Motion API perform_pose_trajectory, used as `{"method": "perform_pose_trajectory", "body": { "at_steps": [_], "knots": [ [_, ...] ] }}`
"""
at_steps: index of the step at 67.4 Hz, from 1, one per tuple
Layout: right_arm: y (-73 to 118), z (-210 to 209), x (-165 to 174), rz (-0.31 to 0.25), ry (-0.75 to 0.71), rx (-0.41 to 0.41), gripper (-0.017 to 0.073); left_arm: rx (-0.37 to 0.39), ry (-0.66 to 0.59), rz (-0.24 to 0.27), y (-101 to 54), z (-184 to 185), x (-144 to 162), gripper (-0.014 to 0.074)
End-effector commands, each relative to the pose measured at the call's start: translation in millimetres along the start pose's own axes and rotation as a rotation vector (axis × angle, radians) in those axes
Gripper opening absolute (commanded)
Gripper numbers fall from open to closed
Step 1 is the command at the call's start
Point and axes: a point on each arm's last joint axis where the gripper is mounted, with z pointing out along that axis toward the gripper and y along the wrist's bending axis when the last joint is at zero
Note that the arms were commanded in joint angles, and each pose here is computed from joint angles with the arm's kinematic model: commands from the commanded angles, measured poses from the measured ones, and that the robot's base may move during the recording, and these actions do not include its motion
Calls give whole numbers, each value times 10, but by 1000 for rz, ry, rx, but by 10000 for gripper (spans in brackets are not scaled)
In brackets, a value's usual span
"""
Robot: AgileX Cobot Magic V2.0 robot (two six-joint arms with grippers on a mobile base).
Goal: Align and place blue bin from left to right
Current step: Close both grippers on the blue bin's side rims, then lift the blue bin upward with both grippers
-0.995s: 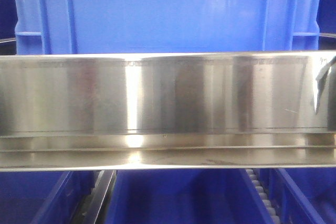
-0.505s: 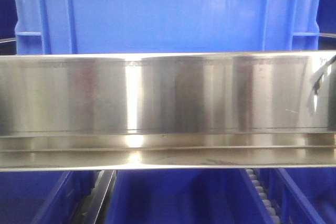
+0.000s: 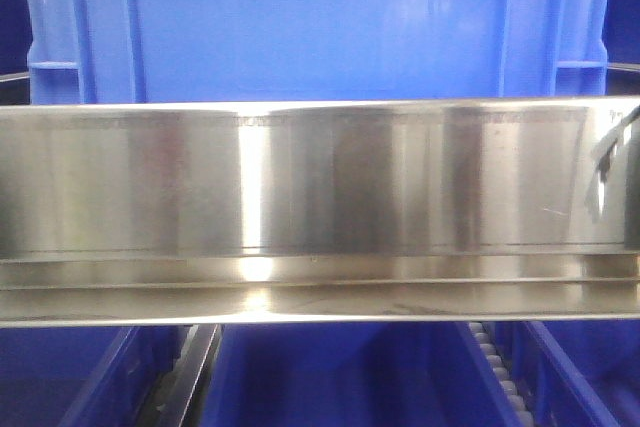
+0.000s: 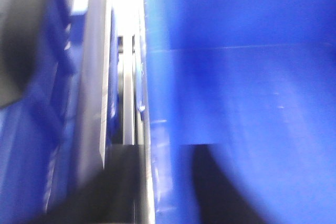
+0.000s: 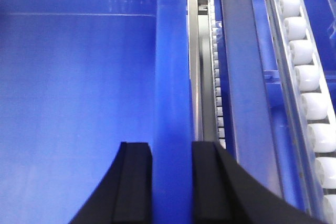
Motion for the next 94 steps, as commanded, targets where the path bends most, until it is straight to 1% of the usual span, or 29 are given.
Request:
{"method": "perform_pose_trajectory", "body": {
  "at_steps": [1, 4, 11, 17, 33, 39, 50, 68, 76, 94],
  "knots": [
    [-9, -38, -17, -8, -15, 10, -75, 15, -39, -15, -68, -2, -33, 330],
    [-9, -38, -17, -8, -15, 10, -75, 14, -28, -38, -86, 51, -20, 331],
    [-9, -38, -17, -8, -15, 10, -75, 4, -3, -55, -111, 179, 9, 307],
    [-9, -38, -17, -8, -15, 10, -75, -5, 25, -50, -137, 305, 35, 285],
    [-10, -38, -12, -8, -9, 12, -75, -48, 68, -32, -154, 484, 54, 284],
    [-11, -38, -11, -8, -8, 13, -75, -62, 102, -29, -156, 541, 94, 284],
    [-11, -38, -11, -8, -8, 13, -75, -66, 110, -30, -155, 542, 94, 284],
    [-11, -38, -11, -8, -8, 13, -75, -51, 39, -53, -142, 350, -85, 284],
    [-11, -38, -11, -8, -8, 13, -75, -76, 66, -47, -123, 361, -59, 284],
    [-11, -38, -11, -8, -8, 13, -75, -91, 99, -42, -127, 429, -20, 284]
  ]
}}
